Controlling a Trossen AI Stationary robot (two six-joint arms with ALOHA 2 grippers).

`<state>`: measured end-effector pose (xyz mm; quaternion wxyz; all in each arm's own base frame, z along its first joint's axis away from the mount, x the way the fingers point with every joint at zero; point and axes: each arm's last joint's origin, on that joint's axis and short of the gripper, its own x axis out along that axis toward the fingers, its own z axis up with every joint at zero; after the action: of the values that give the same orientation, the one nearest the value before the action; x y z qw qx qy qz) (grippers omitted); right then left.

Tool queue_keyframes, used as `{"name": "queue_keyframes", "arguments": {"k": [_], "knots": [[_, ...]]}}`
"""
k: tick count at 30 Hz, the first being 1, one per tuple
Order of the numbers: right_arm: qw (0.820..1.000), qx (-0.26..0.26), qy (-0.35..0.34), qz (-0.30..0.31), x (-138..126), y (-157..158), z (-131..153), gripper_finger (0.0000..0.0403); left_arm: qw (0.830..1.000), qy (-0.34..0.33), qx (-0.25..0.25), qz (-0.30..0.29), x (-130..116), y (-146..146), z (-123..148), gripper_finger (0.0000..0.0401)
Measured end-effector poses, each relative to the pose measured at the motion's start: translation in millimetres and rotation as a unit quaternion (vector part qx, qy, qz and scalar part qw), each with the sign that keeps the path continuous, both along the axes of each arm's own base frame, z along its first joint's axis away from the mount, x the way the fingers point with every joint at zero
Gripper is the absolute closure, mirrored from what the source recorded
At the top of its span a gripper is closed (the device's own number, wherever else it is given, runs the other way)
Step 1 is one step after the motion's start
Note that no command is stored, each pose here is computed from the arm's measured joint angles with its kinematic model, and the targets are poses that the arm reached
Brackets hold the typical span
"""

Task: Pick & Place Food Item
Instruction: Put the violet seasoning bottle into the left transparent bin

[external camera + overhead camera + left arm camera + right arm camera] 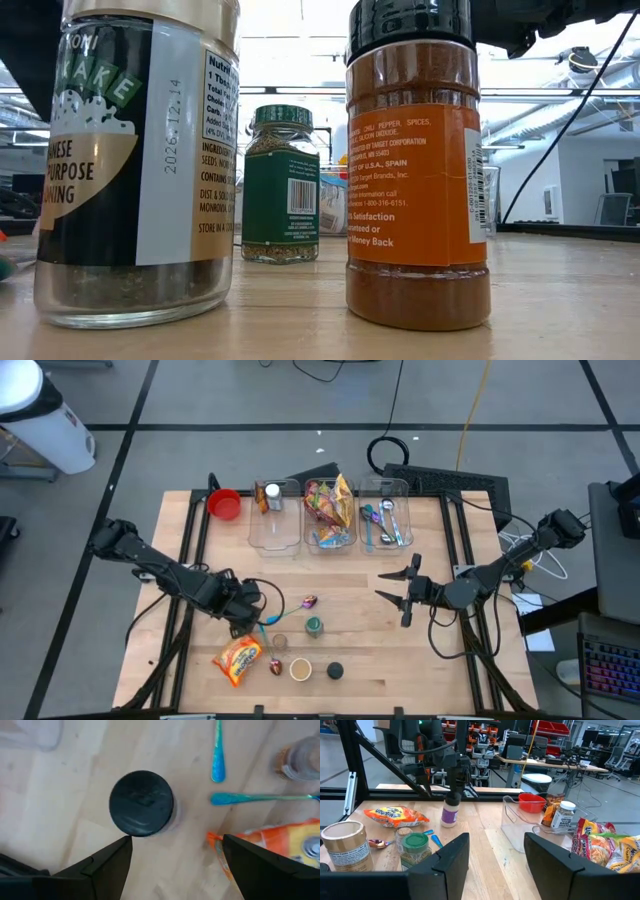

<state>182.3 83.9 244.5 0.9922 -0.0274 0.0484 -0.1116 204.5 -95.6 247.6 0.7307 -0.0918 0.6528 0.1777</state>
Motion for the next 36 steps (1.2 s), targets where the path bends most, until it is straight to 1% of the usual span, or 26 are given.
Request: {"name": "queue_keyframes", "arguments": {"k": [4, 10, 23, 30, 36], "knots": [[1.000, 0.000, 0.000, 0.000, 0.0, 0.0, 0.0, 0.0220, 0.999, 0.018, 0.026, 0.019, -3.8, 5.8, 0.6, 0.0071], [1.000, 0.000, 0.000, 0.000, 0.0, 0.0, 0.1, 0.0220, 0.999, 0.019, 0.031, 0.036, -1.9, 12.2, 0.7, 0.0055], [1.000, 0.000, 0.000, 0.000, 0.0, 0.0, 0.0, 0.0220, 0.999, 0.002, 0.026, 0.030, 1.9, 11.8, 0.7, 0.0059], [1.000, 0.000, 0.000, 0.000, 0.0, 0.0, -0.1, 0.0220, 0.999, 0.013, 0.017, 0.032, -1.2, 12.4, -14.5, 0.0065], [1.000, 0.000, 0.001, 0.000, -0.1, 0.0, -0.1, 0.0220, 0.999, 0.003, 0.028, 0.035, -0.4, 12.9, -15.7, 0.0066]]}}
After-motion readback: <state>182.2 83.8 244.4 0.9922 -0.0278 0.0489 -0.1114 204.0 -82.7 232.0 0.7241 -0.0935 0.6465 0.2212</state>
